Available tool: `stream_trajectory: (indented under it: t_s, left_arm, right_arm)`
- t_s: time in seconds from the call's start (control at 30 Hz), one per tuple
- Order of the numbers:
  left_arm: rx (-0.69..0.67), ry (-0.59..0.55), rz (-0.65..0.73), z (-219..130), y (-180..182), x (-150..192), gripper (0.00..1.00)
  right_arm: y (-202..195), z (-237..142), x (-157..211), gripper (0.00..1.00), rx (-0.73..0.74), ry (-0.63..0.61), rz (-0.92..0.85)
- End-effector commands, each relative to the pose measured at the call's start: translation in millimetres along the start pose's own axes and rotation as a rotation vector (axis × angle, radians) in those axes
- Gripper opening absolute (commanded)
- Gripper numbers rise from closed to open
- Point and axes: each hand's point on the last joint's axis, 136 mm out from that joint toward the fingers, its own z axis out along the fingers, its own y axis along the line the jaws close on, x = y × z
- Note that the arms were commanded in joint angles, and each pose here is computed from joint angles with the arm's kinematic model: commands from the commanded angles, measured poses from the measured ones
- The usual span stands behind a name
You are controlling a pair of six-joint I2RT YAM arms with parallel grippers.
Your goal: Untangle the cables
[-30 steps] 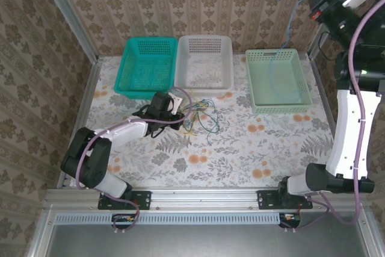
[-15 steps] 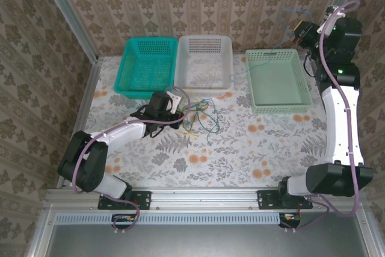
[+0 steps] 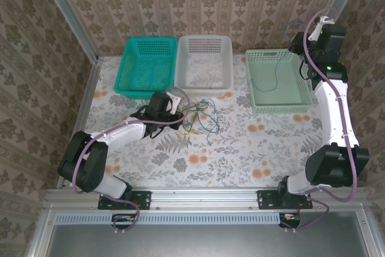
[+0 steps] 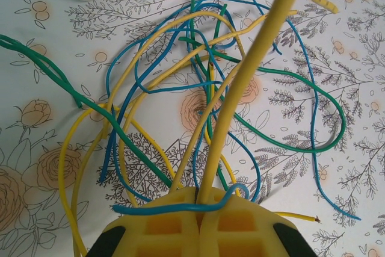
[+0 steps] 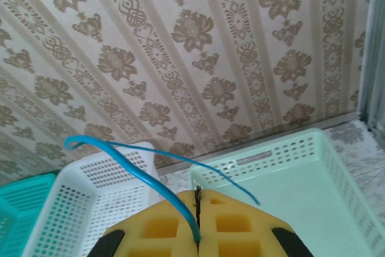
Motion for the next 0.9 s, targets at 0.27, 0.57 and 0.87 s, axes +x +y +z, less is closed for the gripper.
stream_trajectory:
  t_s: [0.27,0.57,0.87]
  left_arm:
    - [-0.006,-0.026,-0.016,-6,-1,-2,0.00]
    - [-0.006,-0.037,-0.006,-9,-4,-5,0.00]
    - [-0.004,-0.036,-0.009,-8,-5,-4,0.00]
  right_arm:
    - [-58,65,86,0.00,0.175,0.264,-0.075]
    - [-81,103,177,0.07,0.217,0.569,-0.067]
    - [-94,108,207,0.72,0.303,0.693,-0.155]
